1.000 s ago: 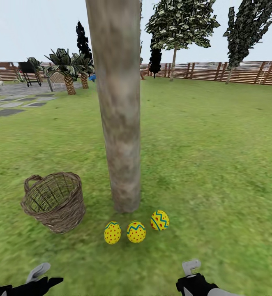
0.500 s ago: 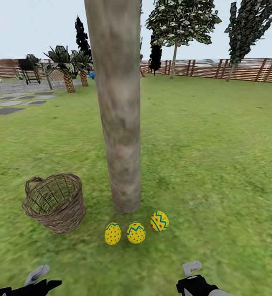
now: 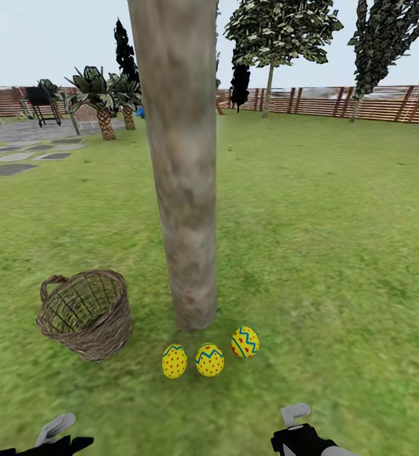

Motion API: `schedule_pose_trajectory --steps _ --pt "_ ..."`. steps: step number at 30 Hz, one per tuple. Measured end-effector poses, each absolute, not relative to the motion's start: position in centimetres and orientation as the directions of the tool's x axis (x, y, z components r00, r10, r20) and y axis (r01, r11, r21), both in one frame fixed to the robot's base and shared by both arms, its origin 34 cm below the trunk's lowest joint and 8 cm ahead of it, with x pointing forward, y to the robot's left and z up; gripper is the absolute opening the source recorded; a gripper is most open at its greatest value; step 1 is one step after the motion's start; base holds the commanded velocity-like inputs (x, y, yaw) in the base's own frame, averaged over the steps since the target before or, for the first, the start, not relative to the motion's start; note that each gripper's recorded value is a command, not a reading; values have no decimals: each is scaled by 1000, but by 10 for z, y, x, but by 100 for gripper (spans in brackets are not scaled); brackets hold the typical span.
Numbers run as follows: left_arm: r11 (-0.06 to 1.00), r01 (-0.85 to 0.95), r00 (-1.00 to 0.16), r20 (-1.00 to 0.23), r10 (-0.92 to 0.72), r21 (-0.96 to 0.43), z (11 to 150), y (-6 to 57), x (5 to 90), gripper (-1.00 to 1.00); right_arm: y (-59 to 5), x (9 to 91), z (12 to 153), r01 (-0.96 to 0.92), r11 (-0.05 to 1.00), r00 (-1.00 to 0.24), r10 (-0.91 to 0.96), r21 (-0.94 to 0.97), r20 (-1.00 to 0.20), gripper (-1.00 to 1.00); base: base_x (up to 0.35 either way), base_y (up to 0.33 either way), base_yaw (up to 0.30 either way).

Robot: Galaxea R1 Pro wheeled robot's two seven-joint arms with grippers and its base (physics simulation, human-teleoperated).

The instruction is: Take the three Easter eggs out of the wicker basket on the lawn in the garden, then place them on the lawn next to a single tree (choose any tree) so that all three eggs are next to the same tree and none are left in the basket.

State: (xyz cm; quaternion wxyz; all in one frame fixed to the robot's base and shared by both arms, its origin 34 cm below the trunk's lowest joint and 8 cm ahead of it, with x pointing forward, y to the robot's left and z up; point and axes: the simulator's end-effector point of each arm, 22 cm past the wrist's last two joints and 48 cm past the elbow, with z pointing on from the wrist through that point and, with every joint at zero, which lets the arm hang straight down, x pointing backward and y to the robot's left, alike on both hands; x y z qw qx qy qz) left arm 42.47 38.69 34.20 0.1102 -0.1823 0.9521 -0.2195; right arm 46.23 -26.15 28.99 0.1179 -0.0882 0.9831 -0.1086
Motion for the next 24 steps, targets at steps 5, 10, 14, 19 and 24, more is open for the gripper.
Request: schedule_pose_trajectory --steps 5,10,14,19,24 --pt "842 -293 -908 -143 -393 -453 350 389 424 100 -261 453 297 -152 961 -958 -200 -232 -204 100 0 0 0" --pt "844 -295 -908 -143 -393 -447 360 391 425 100 -259 454 306 -144 963 -952 -198 -228 -235 100 0 0 0" --pt "861 -308 -909 -142 -392 -406 364 399 423 100 -261 448 312 -146 963 -953 -198 -228 -229 100 0 0 0" --pt "879 -323 -909 -141 -391 -352 369 409 420 100 -260 442 320 -148 963 -955 -198 -225 -221 100 0 0 0" --pt "883 -339 -911 -122 -394 -324 370 402 413 100 -256 441 329 -140 966 -948 -195 -218 -253 100 0 0 0"
